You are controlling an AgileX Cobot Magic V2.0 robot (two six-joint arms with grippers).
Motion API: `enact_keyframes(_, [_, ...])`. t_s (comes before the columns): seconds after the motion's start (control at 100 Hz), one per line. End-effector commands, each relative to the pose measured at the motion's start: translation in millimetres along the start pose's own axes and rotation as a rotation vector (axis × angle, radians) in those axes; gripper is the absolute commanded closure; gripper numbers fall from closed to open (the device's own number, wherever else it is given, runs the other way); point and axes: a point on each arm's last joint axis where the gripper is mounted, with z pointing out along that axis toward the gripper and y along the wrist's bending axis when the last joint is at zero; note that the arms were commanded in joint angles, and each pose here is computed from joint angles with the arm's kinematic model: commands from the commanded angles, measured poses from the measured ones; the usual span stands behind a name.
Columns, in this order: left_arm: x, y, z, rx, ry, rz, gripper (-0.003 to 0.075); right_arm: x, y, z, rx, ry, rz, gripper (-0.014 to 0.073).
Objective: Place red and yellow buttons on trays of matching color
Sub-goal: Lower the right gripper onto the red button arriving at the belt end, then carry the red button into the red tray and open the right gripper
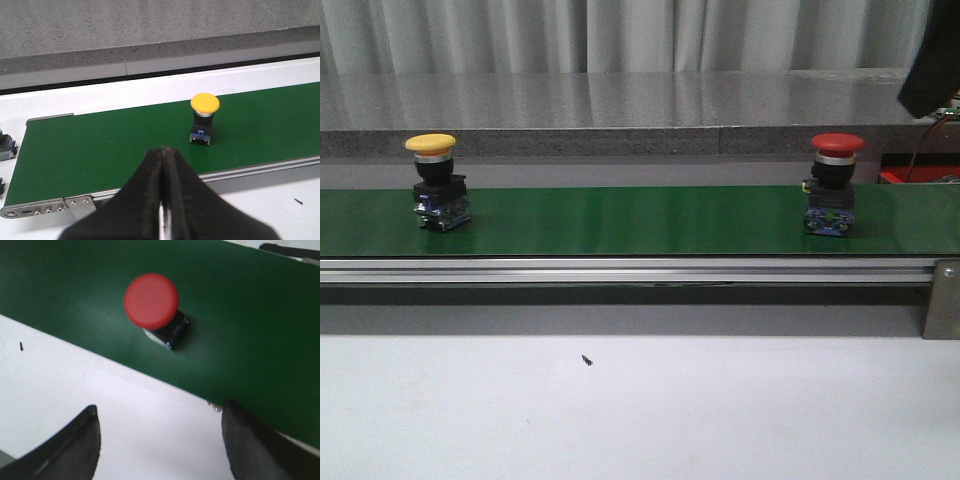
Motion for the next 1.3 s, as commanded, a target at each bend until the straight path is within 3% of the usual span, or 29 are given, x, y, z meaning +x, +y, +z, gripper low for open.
enact_keyframes(0.0, [-14.1, -0.4, -3.7, -0.002, -0.089, -0.011, 0.074, -22.6, -0.2, -3.3, 0.006, -0.066, -0.019, 0.0077])
enact_keyframes(0.23, [-14.1, -0.4, -3.7, -0.002, -0.089, -0.011, 0.074, -45.0, -11.7, 24.3, 0.022, -0.024, -0.031, 0.0077])
enact_keyframes(0.59, [-14.1, -0.4, -3.7, -0.002, -0.089, -0.011, 0.074, -47.9, -23.5, 55.2, 0.047, 0.055, -0.046, 0.0086])
enact_keyframes(0.66, [-14.1, -0.4, -3.7, -0.002, -0.089, -0.011, 0.074, -46.5, -24.1, 55.1, 0.053, 0.069, -0.044, 0.0155])
enact_keyframes(0.79, [-14.1, -0.4, -3.7, -0.002, -0.089, -0.011, 0.074, -46.7, -24.2, 51.8, 0.057, 0.093, -0.05, 0.0361])
enact_keyframes(0.84, [-14.1, -0.4, -3.7, -0.002, -0.089, -0.011, 0.074, -49.1, -23.9, 48.0, 0.054, 0.1, -0.052, 0.0403])
enact_keyframes(1.06, [-14.1, -0.4, -3.7, -0.002, -0.089, -0.011, 0.074, -71.4, -34.5, 13.3, 0.075, 0.078, -0.042, 0.0401])
enact_keyframes(1.29, [-14.1, -0.4, -3.7, -0.002, -0.089, -0.011, 0.074, -90.0, -91.0, -45.4, 0.211, -0.059, 0.084, 0.0401])
